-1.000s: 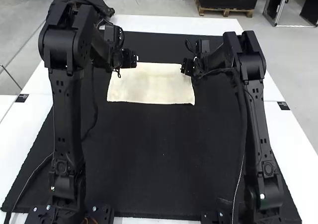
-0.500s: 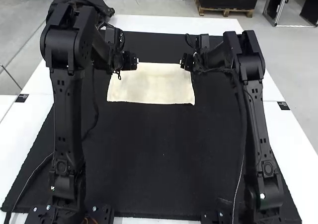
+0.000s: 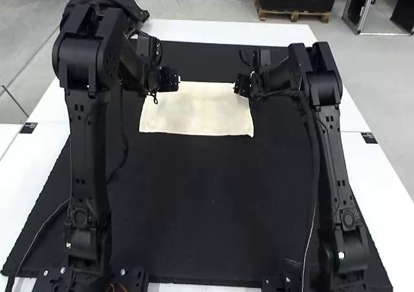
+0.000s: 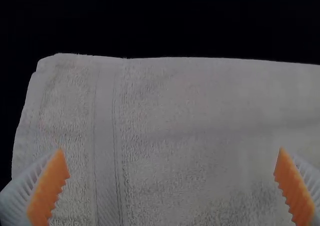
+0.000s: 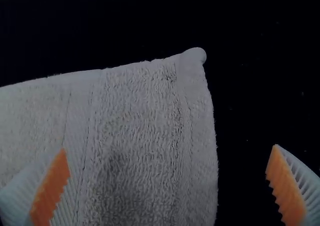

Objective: Fold the towel.

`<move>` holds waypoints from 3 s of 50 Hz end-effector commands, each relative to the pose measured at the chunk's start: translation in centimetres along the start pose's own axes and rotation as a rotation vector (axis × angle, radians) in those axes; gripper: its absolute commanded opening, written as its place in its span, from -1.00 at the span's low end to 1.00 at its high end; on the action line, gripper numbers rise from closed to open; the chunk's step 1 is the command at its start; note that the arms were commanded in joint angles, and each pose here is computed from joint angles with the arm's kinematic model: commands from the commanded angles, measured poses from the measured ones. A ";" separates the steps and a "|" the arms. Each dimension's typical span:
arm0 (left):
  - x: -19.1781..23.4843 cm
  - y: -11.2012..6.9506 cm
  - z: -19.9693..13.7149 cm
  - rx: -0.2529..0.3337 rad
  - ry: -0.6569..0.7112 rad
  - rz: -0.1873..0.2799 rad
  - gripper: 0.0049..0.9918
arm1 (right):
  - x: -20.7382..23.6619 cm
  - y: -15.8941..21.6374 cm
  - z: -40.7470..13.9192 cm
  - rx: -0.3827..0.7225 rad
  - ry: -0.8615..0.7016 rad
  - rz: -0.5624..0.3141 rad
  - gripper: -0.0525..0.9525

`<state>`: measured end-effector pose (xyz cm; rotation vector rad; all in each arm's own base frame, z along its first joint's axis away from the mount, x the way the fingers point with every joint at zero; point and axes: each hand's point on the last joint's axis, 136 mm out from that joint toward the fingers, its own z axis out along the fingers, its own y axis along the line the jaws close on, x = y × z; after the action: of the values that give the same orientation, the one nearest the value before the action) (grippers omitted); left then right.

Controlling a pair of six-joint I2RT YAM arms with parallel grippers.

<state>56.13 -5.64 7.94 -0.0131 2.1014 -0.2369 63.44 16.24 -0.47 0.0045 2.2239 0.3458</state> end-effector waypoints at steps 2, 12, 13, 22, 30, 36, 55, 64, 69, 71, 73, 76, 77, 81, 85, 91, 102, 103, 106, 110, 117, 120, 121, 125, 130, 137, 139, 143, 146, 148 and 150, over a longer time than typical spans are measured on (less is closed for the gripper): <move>-1.2 0.0 0.5 0.015 -0.025 -0.012 0.95 | 0.6 2.0 0.6 -0.025 0.005 -0.020 0.91; -1.1 0.1 0.5 0.015 -0.022 -0.017 0.95 | 0.6 2.4 0.8 -0.027 0.011 -0.025 0.91; -0.9 0.1 0.6 0.015 -0.019 -0.017 0.95 | 0.6 2.5 0.8 -0.029 0.010 -0.026 0.91; -0.5 0.2 0.8 0.015 -0.010 -0.018 0.95 | 0.6 2.9 0.8 -0.031 0.010 -0.030 0.91; -0.4 0.3 0.8 0.013 -0.007 -0.018 0.95 | 0.8 2.8 0.9 -0.030 0.013 -0.030 0.91; -0.3 0.3 0.9 0.013 -0.005 -0.019 0.95 | 1.4 2.6 1.1 -0.024 0.026 -0.028 0.91; -0.2 0.3 0.9 0.013 -0.004 -0.019 0.95 | 0.0 1.1 1.0 -0.003 0.015 -0.007 0.91; -0.2 0.3 0.9 0.013 -0.004 -0.019 0.95 | -0.2 0.9 1.0 0.000 0.012 -0.005 0.91; -0.2 0.3 0.9 0.013 -0.004 -0.019 0.95 | -0.4 0.6 1.0 0.005 0.007 -0.001 0.91; -0.3 0.3 0.8 0.013 -0.005 -0.019 0.95 | -0.5 0.4 0.9 0.007 0.007 0.001 0.91; -0.3 0.3 0.8 0.013 -0.005 -0.019 0.95 | -0.5 0.4 0.9 0.007 0.007 0.001 0.91; -0.2 0.3 0.9 0.014 -0.002 -0.019 0.95 | -0.4 0.4 1.0 0.007 0.008 0.001 0.91; -0.2 0.2 0.9 0.014 -0.002 -0.018 0.95 | -0.2 0.3 1.1 0.008 0.011 0.001 0.91; -0.1 0.2 0.9 0.013 -0.001 -0.018 0.95 | 0.1 0.5 1.2 0.006 0.017 -0.001 0.91; -0.1 0.1 0.9 0.015 0.000 -0.018 0.95 | 0.5 0.5 1.4 0.006 0.023 -0.002 0.91; 0.0 0.2 1.0 0.013 0.001 -0.018 0.95 | 1.1 0.4 1.6 0.011 0.042 0.000 0.85; -0.1 0.0 1.0 0.016 0.000 -0.017 0.95 | 2.3 0.2 2.0 0.014 0.075 0.009 0.75; 0.0 0.1 1.0 0.016 0.002 -0.017 0.95 | 2.4 0.2 2.0 0.012 0.079 0.011 0.72; 0.0 0.1 1.0 0.014 0.003 -0.018 0.95 | 2.6 0.2 2.0 0.011 0.084 0.021 0.71; 0.1 0.1 1.0 0.015 0.006 -0.018 0.95 | 3.0 0.3 2.1 0.004 0.104 0.024 0.59; 0.1 0.1 1.0 0.015 0.006 -0.018 0.95 | 3.5 0.6 2.1 -0.016 0.126 0.035 0.24; 0.1 0.1 1.0 0.015 0.006 -0.018 0.95 | 3.6 0.8 2.1 -0.023 0.131 0.036 0.07; 0.2 0.2 1.0 0.014 0.007 -0.017 0.95 | 3.8 1.0 2.1 -0.033 0.139 0.036 0.00; 0.2 0.3 1.0 0.012 0.009 -0.018 0.95 | 4.1 1.0 2.1 -0.039 0.150 0.040 -0.21; 0.4 0.4 1.0 0.010 0.011 -0.019 0.95 | 4.6 1.1 2.1 -0.049 0.164 0.042 -0.27; 0.4 0.4 1.1 0.010 0.013 -0.021 0.95 | 4.9 1.1 2.2 -0.050 0.172 0.040 -0.51; 0.3 0.4 1.0 0.011 0.010 -0.020 0.95 | 4.8 1.1 2.2 -0.050 0.171 0.040 -0.56; 0.3 0.3 1.0 0.012 0.010 -0.020 0.95 | 4.8 1.0 2.2 -0.050 0.172 0.045 -0.91; 0.3 0.3 1.1 0.012 0.010 -0.020 0.95 | 4.8 1.0 2.2 -0.050 0.174 0.046 -0.91; 0.5 0.4 1.1 0.011 0.015 -0.021 0.95 | 4.9 1.0 2.2 -0.050 0.175 0.046 -0.91; 0.6 0.4 1.2 0.011 0.016 -0.021 0.95 | 4.8 0.9 2.2 -0.049 0.173 0.047 -0.91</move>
<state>56.02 -5.62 7.54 -0.0197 2.1136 -0.2476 63.63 16.48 -1.61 0.0343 2.3095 0.3658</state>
